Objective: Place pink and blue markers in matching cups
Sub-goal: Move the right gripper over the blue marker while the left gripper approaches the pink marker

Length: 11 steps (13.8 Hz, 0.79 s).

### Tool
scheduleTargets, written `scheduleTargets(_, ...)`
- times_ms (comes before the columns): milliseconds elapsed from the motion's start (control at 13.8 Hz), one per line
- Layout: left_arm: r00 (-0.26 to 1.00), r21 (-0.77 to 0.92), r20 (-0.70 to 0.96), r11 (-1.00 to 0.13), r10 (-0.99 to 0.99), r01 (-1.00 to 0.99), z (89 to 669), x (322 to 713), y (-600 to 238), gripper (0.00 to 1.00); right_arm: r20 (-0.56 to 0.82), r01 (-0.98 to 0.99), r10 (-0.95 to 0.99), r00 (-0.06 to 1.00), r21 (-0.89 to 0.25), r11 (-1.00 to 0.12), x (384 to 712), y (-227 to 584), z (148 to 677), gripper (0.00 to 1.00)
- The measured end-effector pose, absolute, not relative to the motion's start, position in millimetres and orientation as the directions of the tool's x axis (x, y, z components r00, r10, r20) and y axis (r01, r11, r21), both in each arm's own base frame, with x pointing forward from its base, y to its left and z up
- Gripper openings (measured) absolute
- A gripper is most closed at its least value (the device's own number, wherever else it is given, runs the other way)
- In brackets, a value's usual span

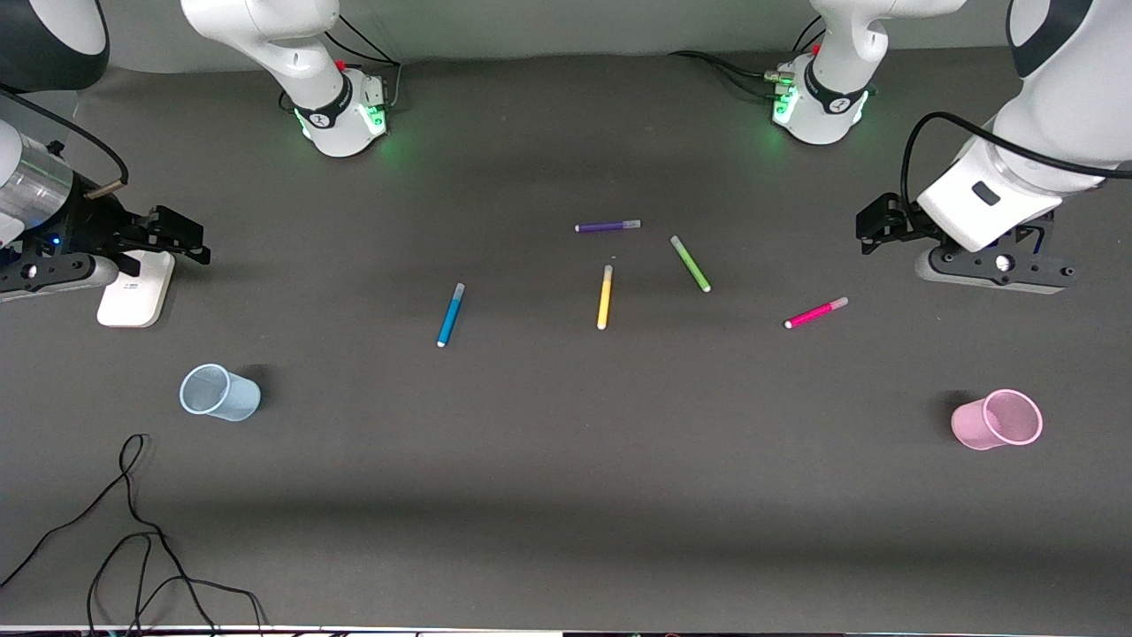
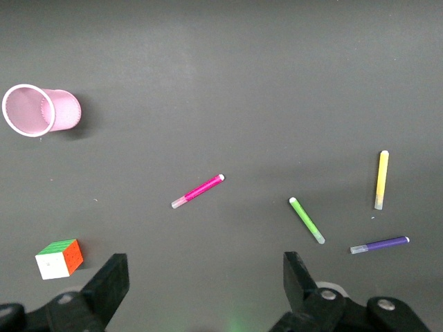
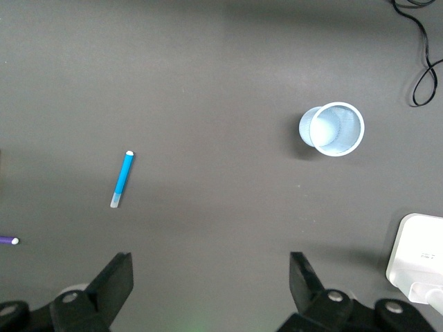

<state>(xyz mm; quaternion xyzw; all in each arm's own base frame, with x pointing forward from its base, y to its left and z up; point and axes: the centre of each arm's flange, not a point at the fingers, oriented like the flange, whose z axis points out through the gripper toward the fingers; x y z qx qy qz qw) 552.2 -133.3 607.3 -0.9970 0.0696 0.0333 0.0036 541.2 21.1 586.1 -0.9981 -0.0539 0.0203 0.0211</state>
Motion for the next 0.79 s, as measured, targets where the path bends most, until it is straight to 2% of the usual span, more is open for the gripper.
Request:
scheduleTargets(506, 0.986, -0.002, -0.067, -0.989, -0.149, -0.15, 607, 551, -139, 1.0, -0.042, 0.079, 0.081, 0.996, -0.044, -0.996, 541, 29, 585, 1.0)
scheduleTargets(794, 0.986, -0.002, -0.07, -0.989, -0.149, -0.15, 606, 552, -138, 1.0, -0.082, 0.002, 0.005, 0.997, -0.037, -0.999, 545, 85, 565, 1.0)
